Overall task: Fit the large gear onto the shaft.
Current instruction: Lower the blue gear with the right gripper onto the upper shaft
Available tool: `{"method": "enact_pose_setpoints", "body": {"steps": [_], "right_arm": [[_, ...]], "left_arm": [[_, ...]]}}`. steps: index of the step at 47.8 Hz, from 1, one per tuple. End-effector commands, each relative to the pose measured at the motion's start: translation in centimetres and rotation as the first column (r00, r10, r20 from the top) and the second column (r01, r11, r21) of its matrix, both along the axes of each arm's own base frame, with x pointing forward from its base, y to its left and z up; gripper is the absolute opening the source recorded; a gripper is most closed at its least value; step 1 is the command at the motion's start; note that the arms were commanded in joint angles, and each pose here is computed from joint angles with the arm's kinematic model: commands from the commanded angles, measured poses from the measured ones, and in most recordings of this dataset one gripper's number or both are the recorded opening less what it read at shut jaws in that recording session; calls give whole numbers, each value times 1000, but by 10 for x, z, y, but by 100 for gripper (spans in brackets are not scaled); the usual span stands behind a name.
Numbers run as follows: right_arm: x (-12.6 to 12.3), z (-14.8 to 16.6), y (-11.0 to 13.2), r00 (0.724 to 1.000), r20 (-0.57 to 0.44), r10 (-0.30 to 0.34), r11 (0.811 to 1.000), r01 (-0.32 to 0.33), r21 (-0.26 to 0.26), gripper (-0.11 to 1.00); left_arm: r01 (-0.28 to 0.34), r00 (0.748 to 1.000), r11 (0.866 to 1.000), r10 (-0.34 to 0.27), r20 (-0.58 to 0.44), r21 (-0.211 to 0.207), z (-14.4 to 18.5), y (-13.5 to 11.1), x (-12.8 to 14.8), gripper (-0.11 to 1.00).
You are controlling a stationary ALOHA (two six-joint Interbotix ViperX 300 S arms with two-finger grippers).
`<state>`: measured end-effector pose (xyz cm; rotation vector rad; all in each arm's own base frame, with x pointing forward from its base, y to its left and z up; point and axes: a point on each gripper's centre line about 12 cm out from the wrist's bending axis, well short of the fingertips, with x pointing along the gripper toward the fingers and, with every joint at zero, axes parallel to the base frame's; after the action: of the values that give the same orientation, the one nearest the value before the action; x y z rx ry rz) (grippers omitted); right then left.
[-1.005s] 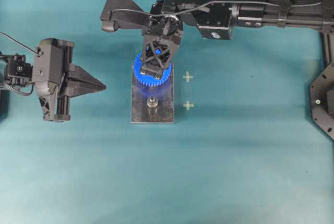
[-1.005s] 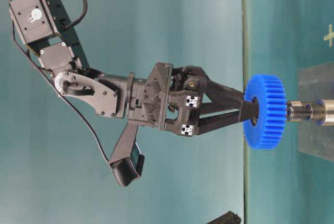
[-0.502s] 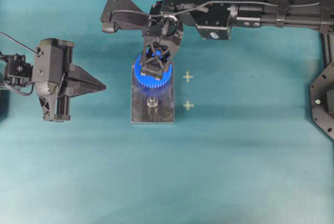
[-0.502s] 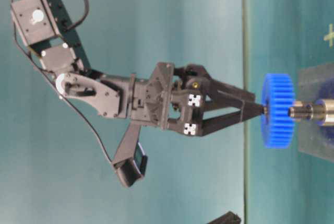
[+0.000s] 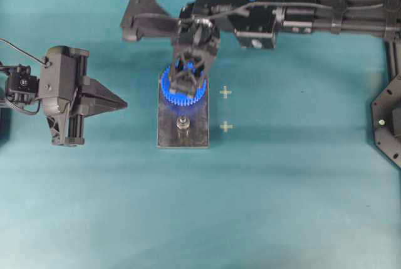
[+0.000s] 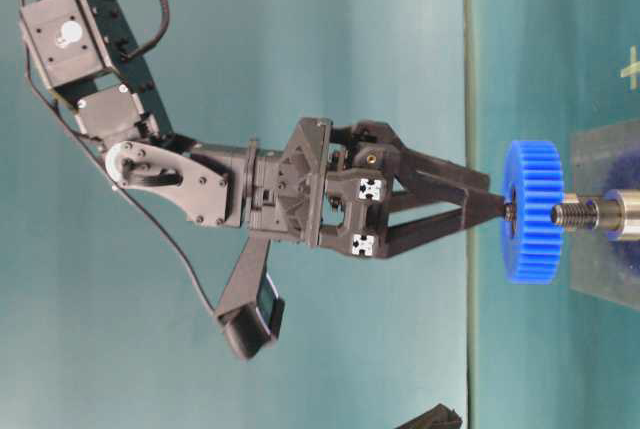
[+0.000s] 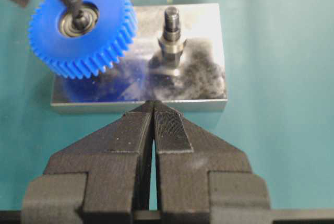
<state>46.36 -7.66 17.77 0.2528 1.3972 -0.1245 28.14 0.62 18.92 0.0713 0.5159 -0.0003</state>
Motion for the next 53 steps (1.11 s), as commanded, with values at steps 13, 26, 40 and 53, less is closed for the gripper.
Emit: {"method": "enact_pose_setpoints", "body": {"steps": [13, 26, 40, 53], "right_arm": [[7, 8, 19, 999, 30, 43, 999, -43, -1, 72], [9, 22, 10, 998, 59, 32, 999, -31, -26, 71], [13, 37, -2, 994, 101, 27, 999, -23, -46, 72], [18, 11, -14, 998, 65, 6, 999, -3, -39, 71]], "left_arm": [[3, 1000, 1000, -3, 28, 2, 7, 0, 2, 0], [1, 1000, 1000, -1, 28, -2, 7, 0, 2, 0], [-2, 1000, 1000, 3, 25, -8, 6, 0, 1, 0], [-2, 1000, 1000, 2, 26, -8, 5, 0, 1, 0]]}}
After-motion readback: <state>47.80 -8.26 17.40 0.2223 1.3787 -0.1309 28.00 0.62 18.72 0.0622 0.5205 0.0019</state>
